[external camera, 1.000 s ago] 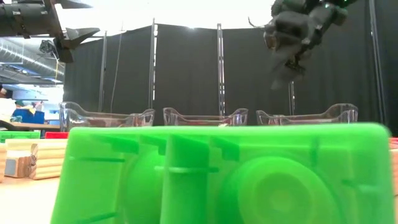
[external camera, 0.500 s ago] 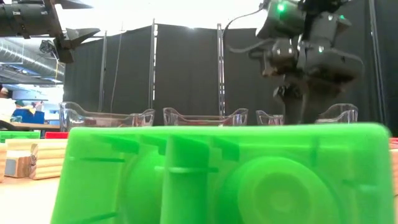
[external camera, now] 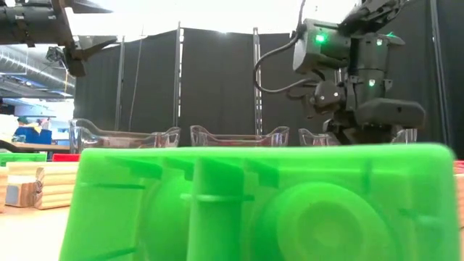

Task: Sort blocks by size
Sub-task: Put the large orange game piece into the middle transparent bin

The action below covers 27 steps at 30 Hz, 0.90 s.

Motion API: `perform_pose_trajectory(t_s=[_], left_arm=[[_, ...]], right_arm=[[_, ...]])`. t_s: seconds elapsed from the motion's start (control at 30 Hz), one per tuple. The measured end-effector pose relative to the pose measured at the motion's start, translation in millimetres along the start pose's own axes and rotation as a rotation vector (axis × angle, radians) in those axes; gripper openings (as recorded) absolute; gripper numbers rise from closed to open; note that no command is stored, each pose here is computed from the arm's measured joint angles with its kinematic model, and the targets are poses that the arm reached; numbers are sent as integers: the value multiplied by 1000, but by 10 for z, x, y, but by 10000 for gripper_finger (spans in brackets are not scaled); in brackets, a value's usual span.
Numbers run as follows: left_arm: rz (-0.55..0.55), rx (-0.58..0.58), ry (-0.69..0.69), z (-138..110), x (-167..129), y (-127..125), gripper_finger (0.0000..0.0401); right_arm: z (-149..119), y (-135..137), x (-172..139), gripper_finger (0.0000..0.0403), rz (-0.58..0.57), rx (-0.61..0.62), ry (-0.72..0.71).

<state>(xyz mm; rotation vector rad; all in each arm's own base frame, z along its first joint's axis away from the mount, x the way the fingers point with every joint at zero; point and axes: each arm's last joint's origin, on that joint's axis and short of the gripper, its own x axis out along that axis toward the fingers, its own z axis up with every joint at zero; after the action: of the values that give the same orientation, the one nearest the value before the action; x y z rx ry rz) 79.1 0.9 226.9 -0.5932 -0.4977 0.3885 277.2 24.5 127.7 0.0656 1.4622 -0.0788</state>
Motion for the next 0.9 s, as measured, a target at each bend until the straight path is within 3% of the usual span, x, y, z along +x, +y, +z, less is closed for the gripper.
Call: perform_pose_trajectory(t_s=[0.2,0.37,0.57,0.73,0.9], left_arm=[[3,5,6,-7,0,3,269],[3,7,7,-8,0,4,269],[4,8,7,-9,0,4,269],[9,21,20,-24,0,11,269],[22,32,35,-48,6,17,269]], right_arm=[[52,-110,-233,153,-8,74,-44],[382,-336,-695,153,-62,141,-245],[802,-965,-1142,153,-195,279,-564],[867,-1603,-1290,153,-278,444,-720],[782,-2045,-1161,153,-310,535,-685]])
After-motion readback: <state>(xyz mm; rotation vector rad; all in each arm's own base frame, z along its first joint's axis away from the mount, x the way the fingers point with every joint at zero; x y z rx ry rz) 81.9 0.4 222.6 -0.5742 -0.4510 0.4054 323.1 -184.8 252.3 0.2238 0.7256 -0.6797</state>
